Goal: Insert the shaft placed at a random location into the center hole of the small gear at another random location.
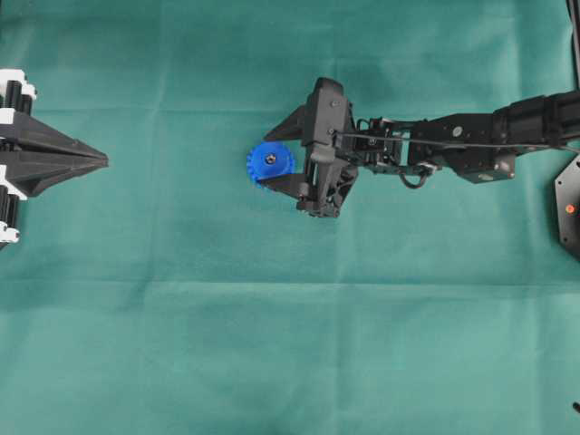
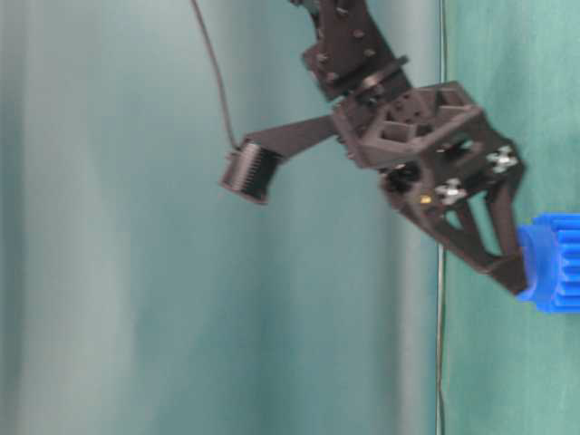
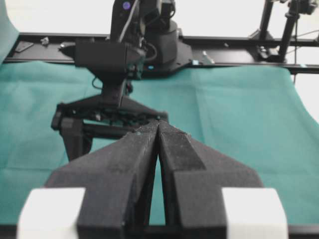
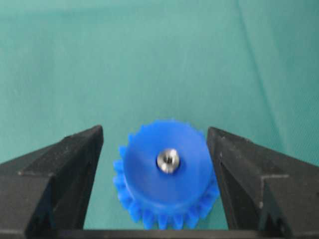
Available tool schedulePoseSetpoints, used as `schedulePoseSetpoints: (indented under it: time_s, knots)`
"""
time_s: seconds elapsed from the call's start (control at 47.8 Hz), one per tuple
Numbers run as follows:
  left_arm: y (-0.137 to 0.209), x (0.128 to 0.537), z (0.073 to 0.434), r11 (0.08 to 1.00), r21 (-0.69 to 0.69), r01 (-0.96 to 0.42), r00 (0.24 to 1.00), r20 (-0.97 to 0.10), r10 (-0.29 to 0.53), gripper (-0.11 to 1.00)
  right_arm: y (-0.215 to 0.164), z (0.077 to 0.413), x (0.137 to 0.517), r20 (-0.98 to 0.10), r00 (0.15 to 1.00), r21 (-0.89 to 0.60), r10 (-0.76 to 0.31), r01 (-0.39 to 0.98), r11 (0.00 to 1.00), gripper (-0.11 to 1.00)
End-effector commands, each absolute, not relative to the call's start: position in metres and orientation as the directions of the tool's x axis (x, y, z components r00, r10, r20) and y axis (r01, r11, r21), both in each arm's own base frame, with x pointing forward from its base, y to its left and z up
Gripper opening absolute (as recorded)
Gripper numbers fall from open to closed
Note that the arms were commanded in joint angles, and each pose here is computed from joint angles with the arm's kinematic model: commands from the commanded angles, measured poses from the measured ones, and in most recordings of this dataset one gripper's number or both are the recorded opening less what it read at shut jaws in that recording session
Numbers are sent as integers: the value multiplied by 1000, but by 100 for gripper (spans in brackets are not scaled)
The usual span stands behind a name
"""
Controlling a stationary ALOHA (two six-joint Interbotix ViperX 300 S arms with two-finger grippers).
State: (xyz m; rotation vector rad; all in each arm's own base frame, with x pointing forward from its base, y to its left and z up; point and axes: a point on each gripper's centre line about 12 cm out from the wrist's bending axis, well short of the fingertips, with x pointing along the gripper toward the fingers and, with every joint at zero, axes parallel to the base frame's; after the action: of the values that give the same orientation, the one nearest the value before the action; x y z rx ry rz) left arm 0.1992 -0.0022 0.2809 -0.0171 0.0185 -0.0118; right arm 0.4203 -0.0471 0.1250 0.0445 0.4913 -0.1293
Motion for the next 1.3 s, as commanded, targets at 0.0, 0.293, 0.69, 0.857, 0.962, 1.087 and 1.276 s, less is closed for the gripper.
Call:
schedulePoseSetpoints:
  time_s: [0.0,0.293,0.69,0.857,0.962,1.087,1.276]
  knots:
    - [-3,201,290,1000,-17,14,1000,5,-14,0,-47,157,424,-406,907,8,-115,130,992,83]
    - [-3,201,290,1000,-16,14,1000,5,-14,0,-45,190,415,-386,916,6,-111,123,992,83]
    - [-3,201,290,1000,-16,14,1000,5,-14,0,-45,198,410,-377,919,7,-111,123,992,83]
    - [-3,201,290,1000,-16,14,1000,5,-14,0,-44,198,401,-380,918,7,-111,123,992,83]
    - [-3,201,290,1000,-16,14,1000,5,-14,0,-42,199,392,-382,918,7,-110,121,993,83]
    - [-3,201,290,1000,-16,14,1000,5,-14,0,-41,199,379,-386,916,8,-111,124,992,83]
    - [-3,201,290,1000,-16,14,1000,6,-14,0,-39,195,359,-399,910,10,-111,125,992,83]
